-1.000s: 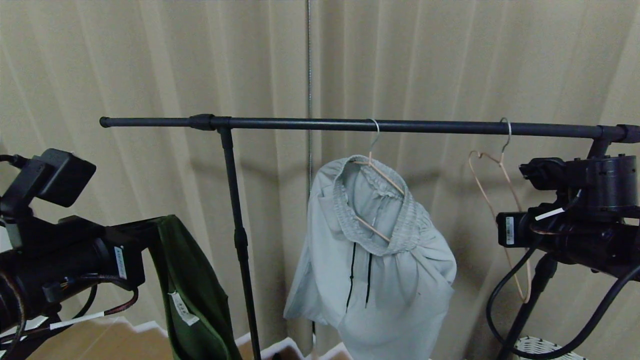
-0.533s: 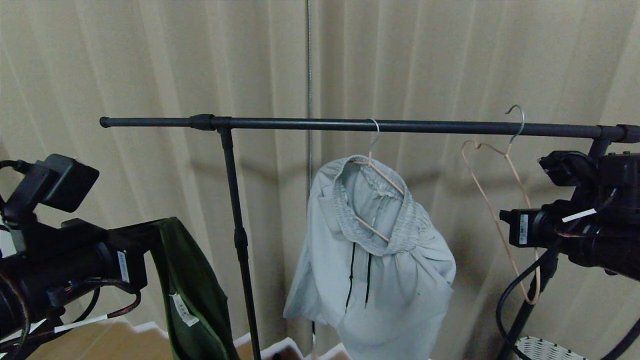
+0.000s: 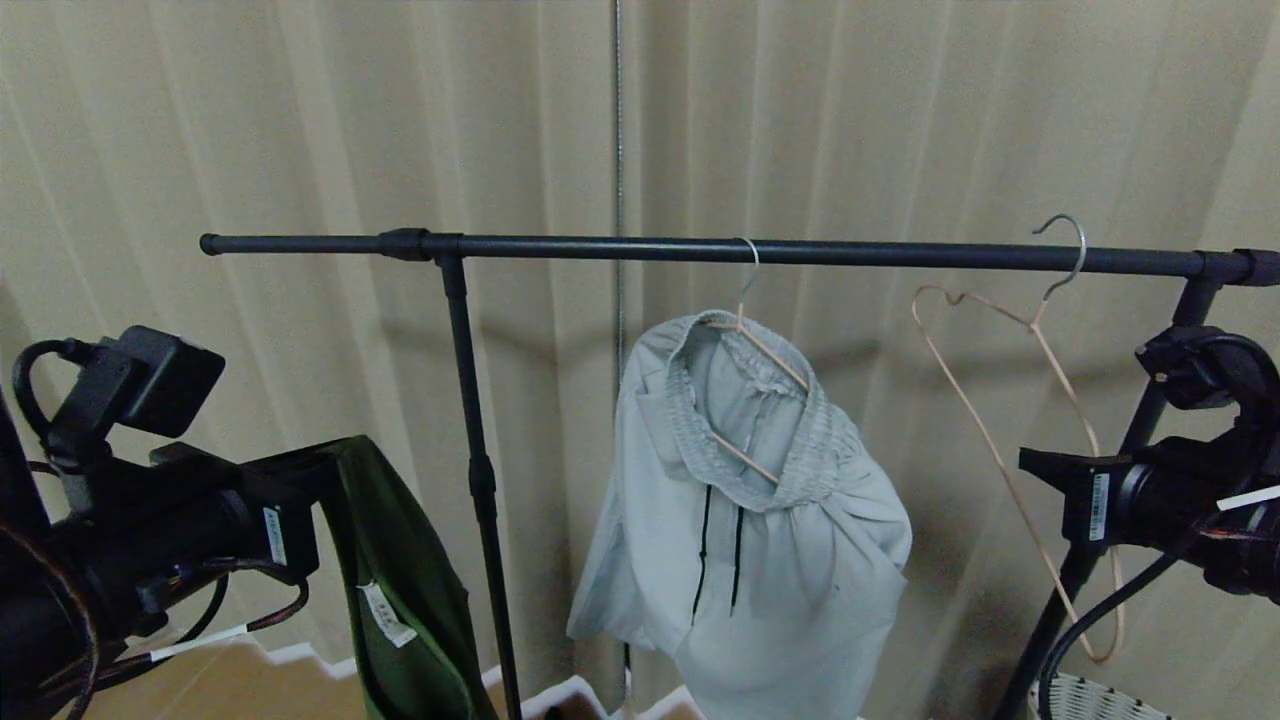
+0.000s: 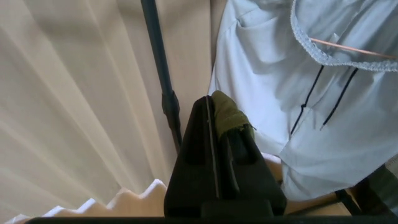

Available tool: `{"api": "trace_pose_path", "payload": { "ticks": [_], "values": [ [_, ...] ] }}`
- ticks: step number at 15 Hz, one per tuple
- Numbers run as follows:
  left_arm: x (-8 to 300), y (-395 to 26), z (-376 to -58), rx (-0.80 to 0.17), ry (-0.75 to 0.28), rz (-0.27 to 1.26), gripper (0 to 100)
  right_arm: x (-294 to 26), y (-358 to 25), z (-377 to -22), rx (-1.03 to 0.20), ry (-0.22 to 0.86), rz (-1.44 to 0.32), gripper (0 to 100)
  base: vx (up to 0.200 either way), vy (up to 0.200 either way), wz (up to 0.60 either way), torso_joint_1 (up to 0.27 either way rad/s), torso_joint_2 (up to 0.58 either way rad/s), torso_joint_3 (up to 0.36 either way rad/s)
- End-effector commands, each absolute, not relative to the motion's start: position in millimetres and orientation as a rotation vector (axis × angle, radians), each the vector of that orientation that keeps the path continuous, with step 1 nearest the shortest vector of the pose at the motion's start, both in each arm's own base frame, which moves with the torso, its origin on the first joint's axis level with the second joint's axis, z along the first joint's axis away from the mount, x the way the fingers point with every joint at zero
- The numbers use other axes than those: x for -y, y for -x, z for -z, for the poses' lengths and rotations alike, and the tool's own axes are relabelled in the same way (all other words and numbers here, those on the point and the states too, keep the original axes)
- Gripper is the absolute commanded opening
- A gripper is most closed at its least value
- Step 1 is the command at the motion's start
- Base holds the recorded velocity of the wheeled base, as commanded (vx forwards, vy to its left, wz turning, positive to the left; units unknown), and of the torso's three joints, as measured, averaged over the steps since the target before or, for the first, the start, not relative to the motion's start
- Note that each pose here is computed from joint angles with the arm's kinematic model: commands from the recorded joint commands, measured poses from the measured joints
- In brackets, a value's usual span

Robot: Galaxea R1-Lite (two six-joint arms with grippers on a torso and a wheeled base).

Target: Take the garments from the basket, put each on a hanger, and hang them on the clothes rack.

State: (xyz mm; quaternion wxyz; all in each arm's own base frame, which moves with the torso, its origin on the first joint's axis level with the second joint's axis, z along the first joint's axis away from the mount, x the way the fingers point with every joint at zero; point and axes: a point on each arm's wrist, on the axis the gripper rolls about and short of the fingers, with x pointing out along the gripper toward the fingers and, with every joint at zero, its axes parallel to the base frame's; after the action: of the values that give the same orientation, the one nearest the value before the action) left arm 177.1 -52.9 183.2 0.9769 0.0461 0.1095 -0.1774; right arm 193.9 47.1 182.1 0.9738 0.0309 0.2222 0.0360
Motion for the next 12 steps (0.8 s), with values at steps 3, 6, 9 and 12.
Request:
{"api": "trace_pose_path", "payload": {
  "ticks": [3, 6, 9, 12],
  "values": [
    [52.7, -176.4, -180.6, -0.229, -0.099, 0.357, 0, -45.5, -185.0, -186.7, -0.420, -0.071, -0.082, 0, -0.200, 0.000, 0.00, 0.010, 0.01, 0.001],
    [53.1, -177.5, -179.4, -0.235, -0.101, 0.359, 0, -44.6, -182.7, -183.3, -0.430, -0.068, -0.082, 0, -0.200, 0.000, 0.00, -0.006, 0.00, 0.004],
    [53.0, -177.1, -179.3, -0.235, -0.101, 0.359, 0, -44.7, -181.7, -180.8, -0.439, -0.065, -0.082, 0, -0.200, 0.000, 0.00, -0.001, 0.00, 0.001],
    [52.8, -176.5, -178.8, -0.237, -0.101, 0.359, 0, -44.1, -180.7, -182.0, -0.433, -0.067, -0.081, 0, -0.200, 0.000, 0.00, 0.006, 0.01, 0.002]
  ]
}}
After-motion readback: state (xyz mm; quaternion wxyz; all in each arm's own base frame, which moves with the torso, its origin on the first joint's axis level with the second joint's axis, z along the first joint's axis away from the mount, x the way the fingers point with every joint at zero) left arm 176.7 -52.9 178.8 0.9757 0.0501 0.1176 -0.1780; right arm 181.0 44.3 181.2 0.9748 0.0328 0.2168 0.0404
